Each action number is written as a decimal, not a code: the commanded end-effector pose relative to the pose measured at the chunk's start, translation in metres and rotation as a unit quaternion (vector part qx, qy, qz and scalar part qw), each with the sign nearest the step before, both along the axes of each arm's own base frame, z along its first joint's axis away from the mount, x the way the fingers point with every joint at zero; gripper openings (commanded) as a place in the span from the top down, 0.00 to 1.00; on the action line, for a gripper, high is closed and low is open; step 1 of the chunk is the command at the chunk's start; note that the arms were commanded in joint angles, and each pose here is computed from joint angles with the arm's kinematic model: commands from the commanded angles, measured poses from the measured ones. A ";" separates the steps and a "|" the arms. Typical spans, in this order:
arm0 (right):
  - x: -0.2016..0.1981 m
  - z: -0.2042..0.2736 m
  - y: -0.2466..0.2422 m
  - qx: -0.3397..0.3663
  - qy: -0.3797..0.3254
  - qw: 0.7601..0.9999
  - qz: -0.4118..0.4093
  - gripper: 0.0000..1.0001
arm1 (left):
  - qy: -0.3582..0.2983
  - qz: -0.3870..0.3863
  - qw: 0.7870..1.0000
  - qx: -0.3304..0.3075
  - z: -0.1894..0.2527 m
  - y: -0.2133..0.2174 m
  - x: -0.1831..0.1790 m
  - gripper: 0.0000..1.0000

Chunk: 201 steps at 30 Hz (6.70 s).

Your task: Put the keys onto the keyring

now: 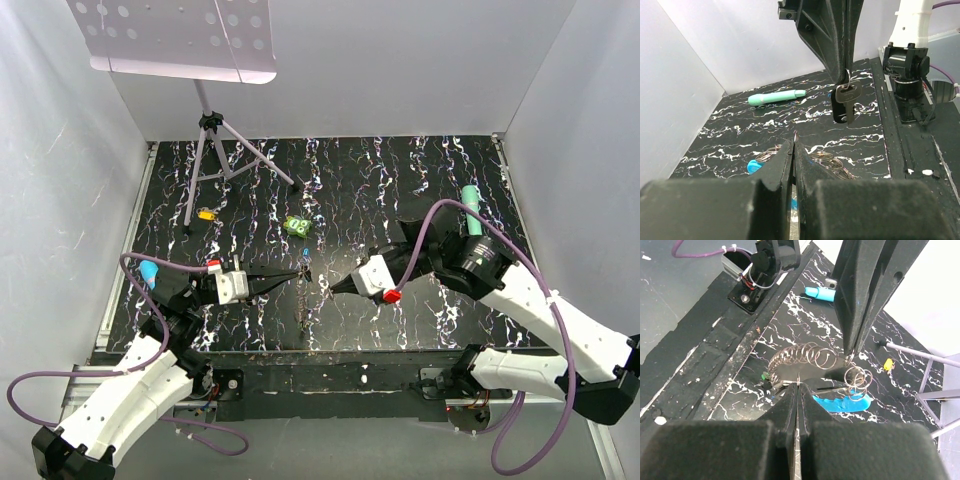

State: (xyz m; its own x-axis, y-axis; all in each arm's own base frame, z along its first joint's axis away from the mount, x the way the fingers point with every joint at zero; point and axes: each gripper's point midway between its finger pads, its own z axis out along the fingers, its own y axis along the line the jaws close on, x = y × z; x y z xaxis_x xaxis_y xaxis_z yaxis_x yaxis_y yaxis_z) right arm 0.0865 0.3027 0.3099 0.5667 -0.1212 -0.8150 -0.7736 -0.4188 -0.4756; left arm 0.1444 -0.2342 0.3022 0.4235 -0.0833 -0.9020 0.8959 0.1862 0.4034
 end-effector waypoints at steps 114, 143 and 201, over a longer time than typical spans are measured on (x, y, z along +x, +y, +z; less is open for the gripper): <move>0.039 0.007 0.036 -0.007 0.095 0.978 -0.185 0.99 | 0.064 0.000 0.997 -0.038 0.005 -0.004 0.006 1.00; 0.043 0.005 0.041 -0.009 0.104 0.976 -0.193 0.99 | 0.059 -0.010 0.997 -0.043 0.007 -0.004 0.003 1.00; 0.049 0.003 0.043 -0.006 0.109 0.972 -0.210 0.99 | 0.074 -0.008 0.996 -0.043 0.005 -0.005 0.004 1.00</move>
